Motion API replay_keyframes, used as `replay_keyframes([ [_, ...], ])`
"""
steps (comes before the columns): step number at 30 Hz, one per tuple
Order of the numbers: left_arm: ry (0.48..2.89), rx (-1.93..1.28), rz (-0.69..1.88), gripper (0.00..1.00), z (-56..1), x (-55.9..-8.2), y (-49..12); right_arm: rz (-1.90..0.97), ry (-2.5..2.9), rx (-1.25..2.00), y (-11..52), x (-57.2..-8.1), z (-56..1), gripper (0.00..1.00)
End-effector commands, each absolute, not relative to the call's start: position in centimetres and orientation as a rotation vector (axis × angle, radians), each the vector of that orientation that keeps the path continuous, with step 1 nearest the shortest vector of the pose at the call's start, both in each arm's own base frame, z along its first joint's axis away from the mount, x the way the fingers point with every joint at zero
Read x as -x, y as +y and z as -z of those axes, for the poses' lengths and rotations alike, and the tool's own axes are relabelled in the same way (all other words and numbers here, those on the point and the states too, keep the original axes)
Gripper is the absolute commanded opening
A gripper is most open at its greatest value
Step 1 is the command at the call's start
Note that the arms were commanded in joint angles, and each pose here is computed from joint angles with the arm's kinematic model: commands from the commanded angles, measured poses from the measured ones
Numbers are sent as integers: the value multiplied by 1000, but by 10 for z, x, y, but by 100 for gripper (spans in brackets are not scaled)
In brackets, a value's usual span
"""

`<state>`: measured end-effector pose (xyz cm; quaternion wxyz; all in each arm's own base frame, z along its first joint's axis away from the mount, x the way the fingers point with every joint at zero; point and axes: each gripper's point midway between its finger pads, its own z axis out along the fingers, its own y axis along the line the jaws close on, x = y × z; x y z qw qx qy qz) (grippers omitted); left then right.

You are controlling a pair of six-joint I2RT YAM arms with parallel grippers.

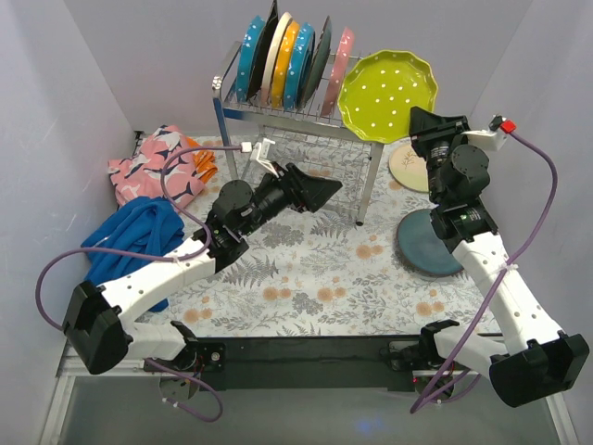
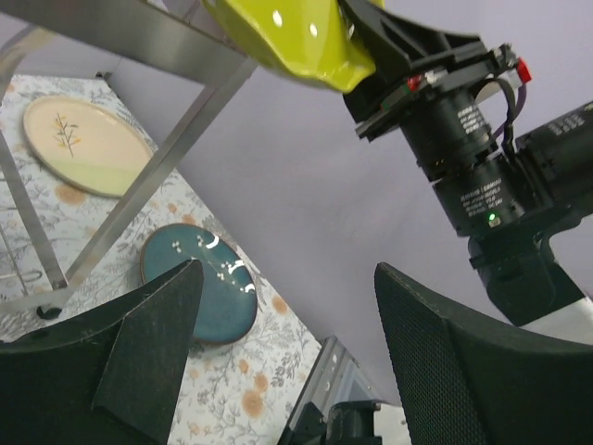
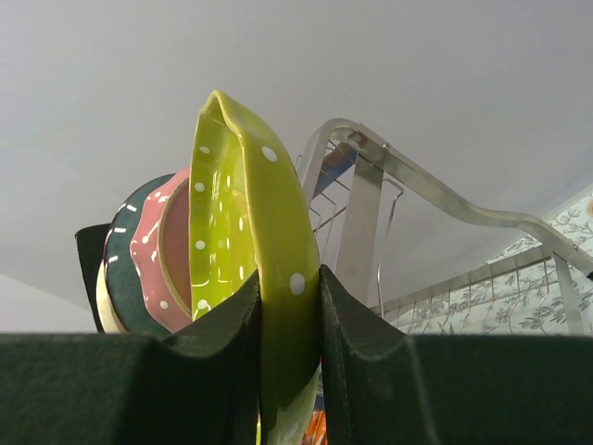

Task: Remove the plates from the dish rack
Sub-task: Unload the plate from the dish rack.

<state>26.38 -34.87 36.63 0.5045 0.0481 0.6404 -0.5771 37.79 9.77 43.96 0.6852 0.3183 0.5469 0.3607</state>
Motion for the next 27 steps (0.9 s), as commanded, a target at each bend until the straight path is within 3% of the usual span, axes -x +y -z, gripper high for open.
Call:
replay_keyframes([
  [1,1445,-100,1420,73,-400,-279,-347,-993,1071,-640,101,-353,-491,1],
  [27,1390,-211,1435,73,-392,-302,-371,-1289,1084,-566,97,-330,-469,1],
])
